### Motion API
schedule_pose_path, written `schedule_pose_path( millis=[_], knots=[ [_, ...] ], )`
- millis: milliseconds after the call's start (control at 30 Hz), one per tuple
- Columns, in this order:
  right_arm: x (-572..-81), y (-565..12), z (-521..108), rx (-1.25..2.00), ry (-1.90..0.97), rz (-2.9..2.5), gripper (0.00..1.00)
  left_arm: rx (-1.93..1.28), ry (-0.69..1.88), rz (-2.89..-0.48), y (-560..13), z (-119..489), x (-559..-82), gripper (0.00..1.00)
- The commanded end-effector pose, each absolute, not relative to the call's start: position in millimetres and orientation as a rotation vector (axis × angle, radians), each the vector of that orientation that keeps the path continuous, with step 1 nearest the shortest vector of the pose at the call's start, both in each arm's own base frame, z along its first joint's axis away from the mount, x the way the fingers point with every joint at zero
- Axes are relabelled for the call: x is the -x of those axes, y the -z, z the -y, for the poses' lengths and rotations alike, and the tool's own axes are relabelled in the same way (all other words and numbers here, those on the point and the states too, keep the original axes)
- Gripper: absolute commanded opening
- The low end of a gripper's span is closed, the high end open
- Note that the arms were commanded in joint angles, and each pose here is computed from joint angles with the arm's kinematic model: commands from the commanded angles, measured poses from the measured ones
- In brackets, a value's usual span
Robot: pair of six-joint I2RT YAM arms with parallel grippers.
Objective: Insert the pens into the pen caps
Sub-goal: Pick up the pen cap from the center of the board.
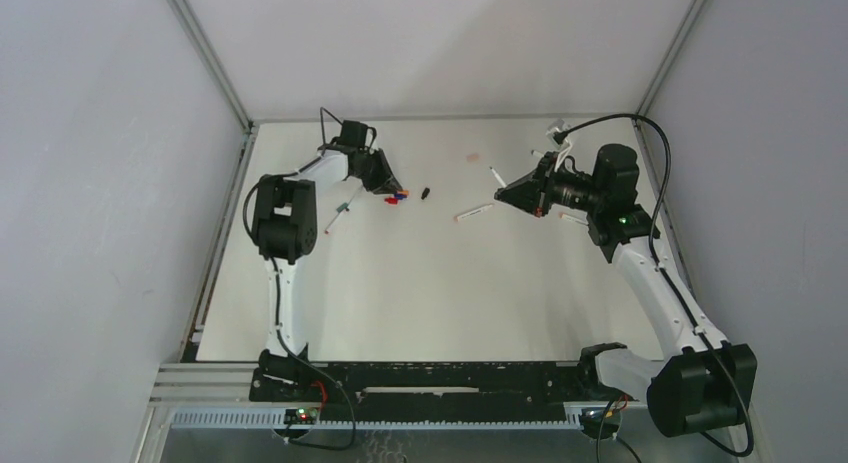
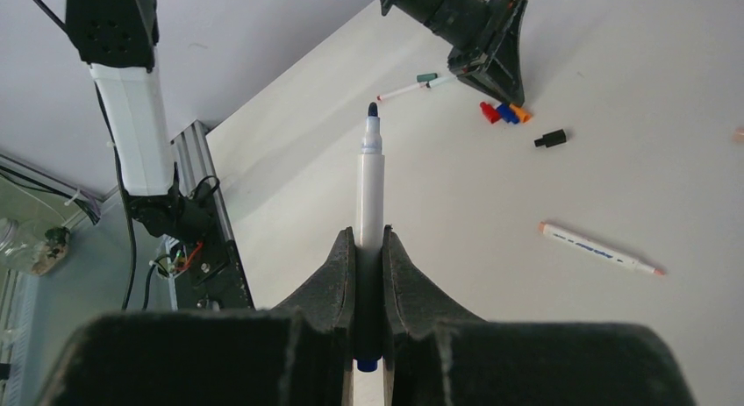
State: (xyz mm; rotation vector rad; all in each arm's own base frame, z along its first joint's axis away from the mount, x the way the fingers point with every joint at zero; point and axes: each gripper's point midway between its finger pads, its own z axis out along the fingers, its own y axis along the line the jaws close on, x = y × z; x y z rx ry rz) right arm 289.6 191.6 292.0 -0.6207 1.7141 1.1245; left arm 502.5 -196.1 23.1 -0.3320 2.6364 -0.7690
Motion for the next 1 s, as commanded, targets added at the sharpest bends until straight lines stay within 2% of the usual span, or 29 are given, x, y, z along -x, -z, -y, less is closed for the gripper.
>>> schedule_pose_path(
  millis=[0, 333, 600, 800, 967],
  knots=[
    [-286, -306, -189, 0.622, -1.106, -1.657, 0.00, 0.226, 0.756, -2.730, -17, 202, -459, 0.24],
    [-280, -306, -188, 0.622, -1.106, -1.653, 0.00, 0.168, 0.725, -2.752, -17, 203, -412, 0.29],
    [-278, -305, -188, 0.621, -1.109, -1.651, 0.00, 0.156, 0.687, -2.739, -24, 196, -399, 0.34],
    [-277, -305, -188, 0.624, -1.106, -1.650, 0.00, 0.098, 0.688, -2.744, -24, 197, -388, 0.44],
    [-278, -304, -188, 0.623, -1.108, -1.652, 0.00, 0.066, 0.655, -2.749, -19, 196, -388, 0.45]
  ],
)
